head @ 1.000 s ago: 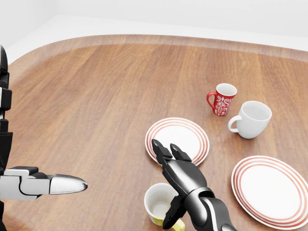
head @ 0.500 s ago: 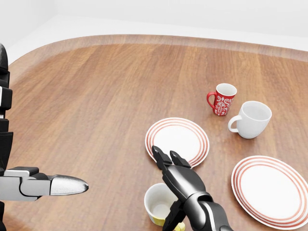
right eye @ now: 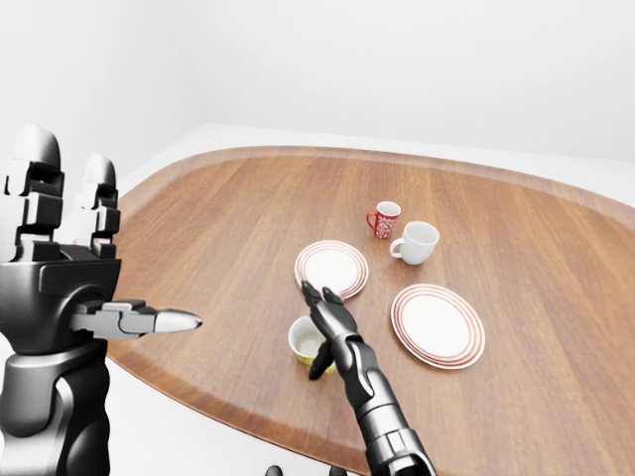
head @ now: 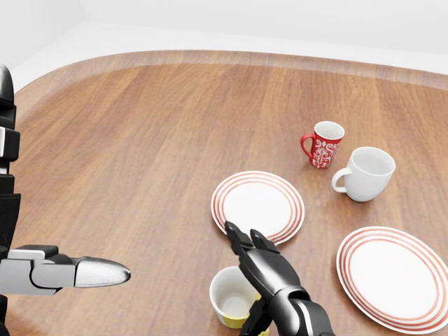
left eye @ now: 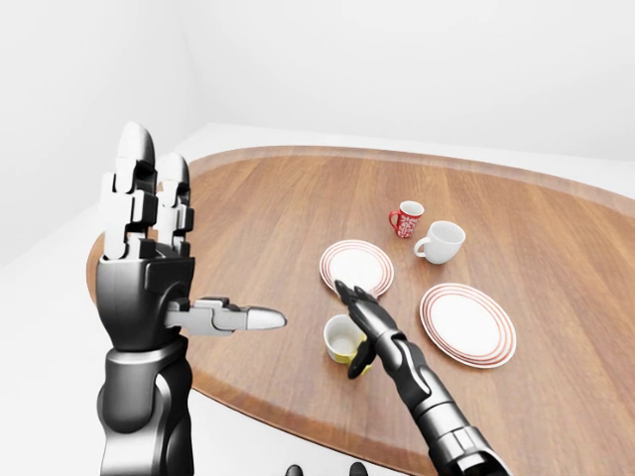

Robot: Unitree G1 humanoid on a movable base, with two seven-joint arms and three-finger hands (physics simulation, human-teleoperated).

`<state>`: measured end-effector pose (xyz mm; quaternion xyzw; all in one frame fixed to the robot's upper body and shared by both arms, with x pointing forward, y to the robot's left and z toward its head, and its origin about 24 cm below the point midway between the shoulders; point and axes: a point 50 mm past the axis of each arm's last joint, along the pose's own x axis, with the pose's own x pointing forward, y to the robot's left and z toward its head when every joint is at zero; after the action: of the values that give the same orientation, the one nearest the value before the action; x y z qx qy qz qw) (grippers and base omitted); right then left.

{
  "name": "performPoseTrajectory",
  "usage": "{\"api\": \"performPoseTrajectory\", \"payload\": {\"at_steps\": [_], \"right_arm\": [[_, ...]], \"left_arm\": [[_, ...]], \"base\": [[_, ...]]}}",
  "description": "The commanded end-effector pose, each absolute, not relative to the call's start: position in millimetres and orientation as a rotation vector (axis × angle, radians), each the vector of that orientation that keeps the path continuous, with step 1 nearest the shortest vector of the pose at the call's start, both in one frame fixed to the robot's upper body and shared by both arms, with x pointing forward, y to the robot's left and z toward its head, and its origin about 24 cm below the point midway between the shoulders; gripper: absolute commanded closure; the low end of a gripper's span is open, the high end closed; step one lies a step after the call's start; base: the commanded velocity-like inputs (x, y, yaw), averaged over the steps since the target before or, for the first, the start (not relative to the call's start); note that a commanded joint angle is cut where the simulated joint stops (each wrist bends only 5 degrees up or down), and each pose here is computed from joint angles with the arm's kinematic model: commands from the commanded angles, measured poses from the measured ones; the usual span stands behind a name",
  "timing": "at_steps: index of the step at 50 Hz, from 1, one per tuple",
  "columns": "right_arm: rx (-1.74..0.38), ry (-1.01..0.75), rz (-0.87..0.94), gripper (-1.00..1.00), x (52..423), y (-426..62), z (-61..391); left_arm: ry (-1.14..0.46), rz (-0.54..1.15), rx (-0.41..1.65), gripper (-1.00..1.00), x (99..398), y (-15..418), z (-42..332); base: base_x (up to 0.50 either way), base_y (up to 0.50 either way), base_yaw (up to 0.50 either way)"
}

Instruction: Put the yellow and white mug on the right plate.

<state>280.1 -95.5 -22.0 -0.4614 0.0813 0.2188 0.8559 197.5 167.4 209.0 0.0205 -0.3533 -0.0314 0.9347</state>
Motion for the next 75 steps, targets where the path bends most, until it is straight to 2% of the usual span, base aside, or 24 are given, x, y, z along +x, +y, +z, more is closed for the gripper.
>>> {"api": "performPoseTrajectory", "payload": {"at_steps": [1, 28, 29, 30, 31, 54, 61, 75], "right_arm": [[-0.966, 0.199, 0.459, -1.0, 278.4, -97.0, -29.1], [-0.978, 0.256, 0.458, -1.0, 276.6, -99.5, -43.9], [-0.978, 0.259, 0.458, 0.22, 276.4, -99.7, -44.7], [-0.979, 0.26, 0.455, 0.9, 276.7, -100.0, -45.0], [-0.98, 0.262, 0.455, 1.0, 276.5, -100.2, -45.4], [-0.971, 0.233, 0.445, 1.0, 278.1, -101.1, -37.7], [-0.967, 0.162, 0.434, 1.0, 285.2, -105.6, -12.5], [-0.977, 0.129, 0.369, 1.0, 294.6, -126.9, 23.8]], "left_arm": [[-0.72, -0.066, 0.043, -1.0, 197.9, 166.9, 208.5], [-0.706, -0.071, 0.044, -1.0, 199.0, 165.8, 206.0], [-0.707, -0.07, 0.044, -1.0, 199.1, 165.8, 206.0], [-0.709, -0.071, 0.044, -1.0, 199.0, 165.7, 206.4], [-0.71, -0.071, 0.044, -1.0, 198.9, 165.8, 206.7], [-0.707, -0.068, 0.044, -1.0, 199.2, 166.5, 206.0], [-0.724, -0.068, 0.044, -1.0, 196.8, 166.2, 209.1], [-0.708, -0.07, 0.041, -1.0, 198.6, 165.4, 206.2]], "base": [[0.0, 0.0, 0.0], [0.0, 0.0, 0.0], [0.0, 0.0, 0.0], [0.0, 0.0, 0.0], [0.0, 0.0, 0.0], [0.0, 0.0, 0.0], [0.0, 0.0, 0.0], [0.0, 0.0, 0.0]]}}
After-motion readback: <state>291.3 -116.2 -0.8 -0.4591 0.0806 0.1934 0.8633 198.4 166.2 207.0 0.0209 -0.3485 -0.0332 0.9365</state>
